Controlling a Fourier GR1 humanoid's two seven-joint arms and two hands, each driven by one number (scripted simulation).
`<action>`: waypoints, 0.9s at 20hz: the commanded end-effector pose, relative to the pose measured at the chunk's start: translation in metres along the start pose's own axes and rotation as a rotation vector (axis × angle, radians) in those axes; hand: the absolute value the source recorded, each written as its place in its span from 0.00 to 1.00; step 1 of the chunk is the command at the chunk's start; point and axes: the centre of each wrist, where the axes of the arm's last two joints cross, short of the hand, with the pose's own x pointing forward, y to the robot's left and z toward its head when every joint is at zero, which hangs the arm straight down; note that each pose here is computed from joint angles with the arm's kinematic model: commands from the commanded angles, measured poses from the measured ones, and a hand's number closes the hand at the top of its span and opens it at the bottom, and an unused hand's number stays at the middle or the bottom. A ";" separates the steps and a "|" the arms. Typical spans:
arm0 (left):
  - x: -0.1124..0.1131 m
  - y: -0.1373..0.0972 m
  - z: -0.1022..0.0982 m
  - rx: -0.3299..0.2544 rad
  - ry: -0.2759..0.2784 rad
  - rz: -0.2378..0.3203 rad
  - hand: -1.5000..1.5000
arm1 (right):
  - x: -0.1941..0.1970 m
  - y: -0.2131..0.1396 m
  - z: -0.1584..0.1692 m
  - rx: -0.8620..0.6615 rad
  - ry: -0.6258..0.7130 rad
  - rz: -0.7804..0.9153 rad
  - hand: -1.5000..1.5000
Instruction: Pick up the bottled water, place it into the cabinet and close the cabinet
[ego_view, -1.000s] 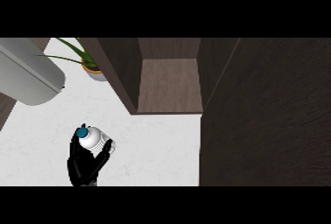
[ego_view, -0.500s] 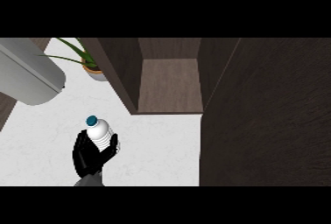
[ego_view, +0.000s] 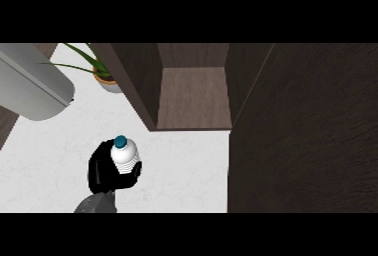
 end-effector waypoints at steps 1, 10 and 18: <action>0.012 -0.001 -0.007 -0.107 0.010 0.013 1.00 | 0.042 0.011 -0.011 0.013 -0.078 0.001 0.00; 0.037 -0.082 -0.017 -0.264 0.022 0.048 1.00 | 0.030 0.005 -0.012 0.003 -0.086 0.020 0.00; 0.094 -0.167 -0.027 -0.353 0.002 0.058 1.00 | 0.029 -0.004 -0.016 0.018 -0.082 0.014 0.00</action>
